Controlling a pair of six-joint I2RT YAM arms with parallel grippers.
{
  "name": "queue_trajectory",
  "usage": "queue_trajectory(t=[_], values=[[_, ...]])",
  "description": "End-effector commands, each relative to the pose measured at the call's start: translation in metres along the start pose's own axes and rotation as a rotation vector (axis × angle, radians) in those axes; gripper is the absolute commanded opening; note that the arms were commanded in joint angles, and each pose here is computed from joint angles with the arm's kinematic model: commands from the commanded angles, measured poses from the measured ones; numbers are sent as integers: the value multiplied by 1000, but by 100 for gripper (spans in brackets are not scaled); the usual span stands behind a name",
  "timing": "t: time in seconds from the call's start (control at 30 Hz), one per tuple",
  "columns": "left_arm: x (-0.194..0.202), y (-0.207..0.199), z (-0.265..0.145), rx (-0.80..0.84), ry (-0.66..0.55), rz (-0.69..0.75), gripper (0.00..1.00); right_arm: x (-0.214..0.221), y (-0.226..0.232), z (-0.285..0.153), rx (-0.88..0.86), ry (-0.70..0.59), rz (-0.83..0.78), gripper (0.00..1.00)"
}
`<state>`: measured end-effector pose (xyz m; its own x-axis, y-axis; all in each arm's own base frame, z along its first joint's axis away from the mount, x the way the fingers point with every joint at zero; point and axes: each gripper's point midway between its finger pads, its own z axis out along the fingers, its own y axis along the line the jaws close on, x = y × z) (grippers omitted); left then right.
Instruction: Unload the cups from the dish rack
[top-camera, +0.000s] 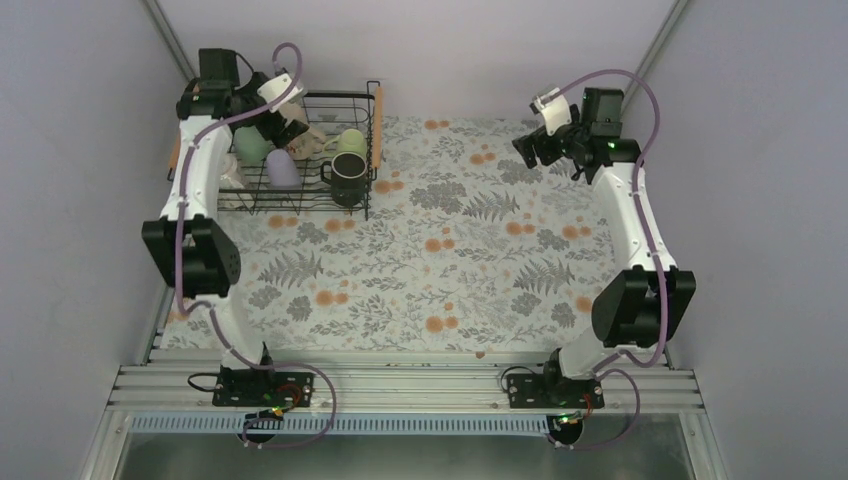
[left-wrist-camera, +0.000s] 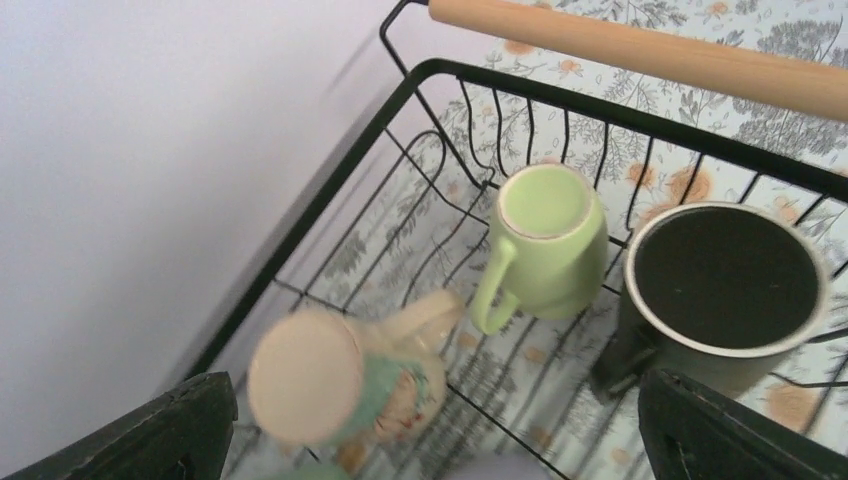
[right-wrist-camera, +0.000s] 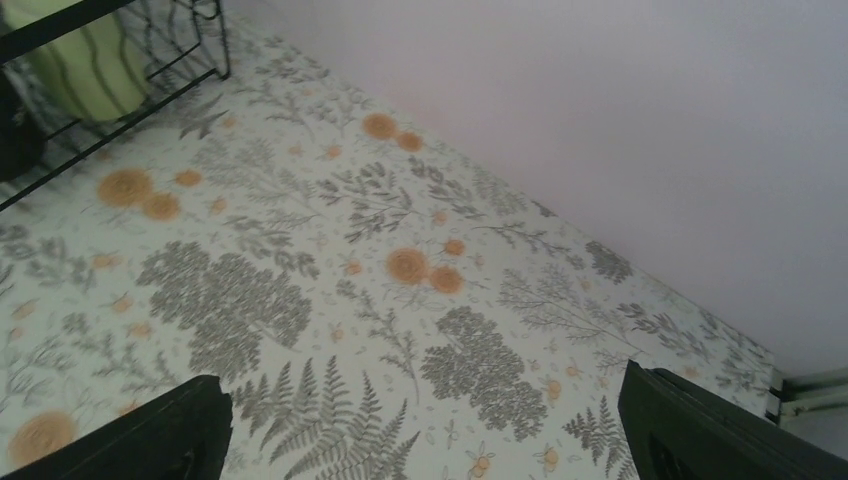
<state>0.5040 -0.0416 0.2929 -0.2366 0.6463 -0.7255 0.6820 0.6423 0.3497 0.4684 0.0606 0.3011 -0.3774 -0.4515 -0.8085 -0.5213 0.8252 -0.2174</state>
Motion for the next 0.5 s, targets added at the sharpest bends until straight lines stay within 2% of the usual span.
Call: queue_trajectory(t=[0.0, 0.07, 0.2, 0.3, 0.47], values=[[8, -32, 25, 287, -26, 141, 100, -14, 24, -23, -60, -93, -104, 100], [5, -34, 30, 325, -55, 193, 100, -12, 25, -24, -55, -90, -114, 100], [3, -22, 47, 283, -77, 255, 100, -3, 27, -22, -56, -67, -136, 95], [2, -27, 52, 298, -118, 319, 100, 5, 29, -20, -64, -50, -144, 95], [9, -42, 75, 316, -75, 404, 98, 12, 31, -16, -69, -34, -151, 93]])
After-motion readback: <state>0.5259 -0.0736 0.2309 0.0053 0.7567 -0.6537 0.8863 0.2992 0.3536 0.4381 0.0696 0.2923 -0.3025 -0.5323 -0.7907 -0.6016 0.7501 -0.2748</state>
